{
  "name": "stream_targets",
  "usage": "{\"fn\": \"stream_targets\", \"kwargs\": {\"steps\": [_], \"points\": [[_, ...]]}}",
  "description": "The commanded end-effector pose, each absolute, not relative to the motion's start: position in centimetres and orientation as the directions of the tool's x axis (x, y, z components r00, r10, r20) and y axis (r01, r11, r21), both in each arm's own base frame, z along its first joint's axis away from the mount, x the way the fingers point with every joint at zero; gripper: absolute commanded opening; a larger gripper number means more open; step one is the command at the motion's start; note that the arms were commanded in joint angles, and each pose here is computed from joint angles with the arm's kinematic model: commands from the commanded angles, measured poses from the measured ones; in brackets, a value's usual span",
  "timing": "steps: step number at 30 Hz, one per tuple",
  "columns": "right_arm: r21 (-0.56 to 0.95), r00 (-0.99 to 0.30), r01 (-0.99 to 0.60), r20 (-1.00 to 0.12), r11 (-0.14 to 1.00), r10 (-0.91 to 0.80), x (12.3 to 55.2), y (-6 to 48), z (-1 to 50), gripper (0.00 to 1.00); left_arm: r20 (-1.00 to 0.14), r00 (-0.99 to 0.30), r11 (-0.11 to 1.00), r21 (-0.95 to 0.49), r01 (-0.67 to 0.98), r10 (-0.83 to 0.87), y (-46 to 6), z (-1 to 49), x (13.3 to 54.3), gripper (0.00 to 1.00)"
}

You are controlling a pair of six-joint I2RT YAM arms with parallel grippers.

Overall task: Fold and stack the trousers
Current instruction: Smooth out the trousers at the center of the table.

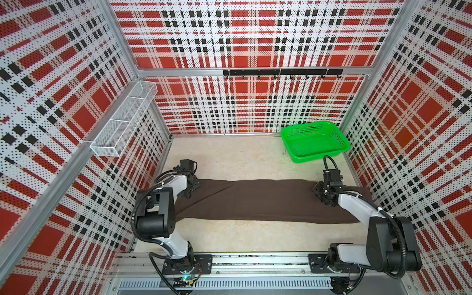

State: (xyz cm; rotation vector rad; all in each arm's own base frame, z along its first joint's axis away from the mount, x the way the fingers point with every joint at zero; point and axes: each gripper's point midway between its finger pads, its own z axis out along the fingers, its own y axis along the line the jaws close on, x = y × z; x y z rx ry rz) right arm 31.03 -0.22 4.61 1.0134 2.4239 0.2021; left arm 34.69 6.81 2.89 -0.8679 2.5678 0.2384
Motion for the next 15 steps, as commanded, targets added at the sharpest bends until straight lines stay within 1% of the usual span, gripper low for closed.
{"fn": "stream_targets", "kwargs": {"steps": [1,3,5,6,8,12,14,15], "points": [[0.320,-0.611,0.626,-0.366,0.711,0.702,30.9,0.6,3.2,0.55,-0.399,-0.755,0.790,0.109,-0.603,-0.520,7.4,2.5,33.6,0.81],[0.313,-0.621,0.626,-0.354,0.715,0.699,30.7,0.7,2.5,0.55,-0.379,-0.765,0.793,0.117,-0.598,-0.520,7.3,2.1,33.4,0.77],[0.307,-0.627,0.625,-0.350,0.718,0.696,30.6,0.7,2.0,0.55,-0.372,-0.768,0.796,0.114,-0.595,-0.521,7.1,2.0,33.2,0.69],[0.304,-0.630,0.624,-0.349,0.720,0.694,30.5,0.7,1.8,0.55,-0.368,-0.770,0.797,0.112,-0.593,-0.521,7.0,1.9,33.1,0.64],[0.297,-0.637,0.623,-0.345,0.724,0.689,30.5,0.8,1.3,0.55,-0.361,-0.773,0.801,0.106,-0.589,-0.522,6.7,1.8,32.8,0.49],[0.295,-0.645,0.618,-0.340,0.729,0.684,30.4,0.8,0.9,0.55,-0.365,-0.768,0.802,0.091,-0.591,-0.525,6.5,2.3,32.5,0.26],[0.294,-0.648,0.615,-0.341,0.732,0.681,30.4,0.9,0.7,0.55,-0.375,-0.762,0.801,0.077,-0.593,-0.528,6.4,3.0,32.6,0.18],[0.295,-0.648,0.615,-0.340,0.731,0.682,30.4,0.9,0.7,0.55,-0.384,-0.757,0.801,0.072,-0.595,-0.528,6.4,3.5,32.7,0.16]]}}
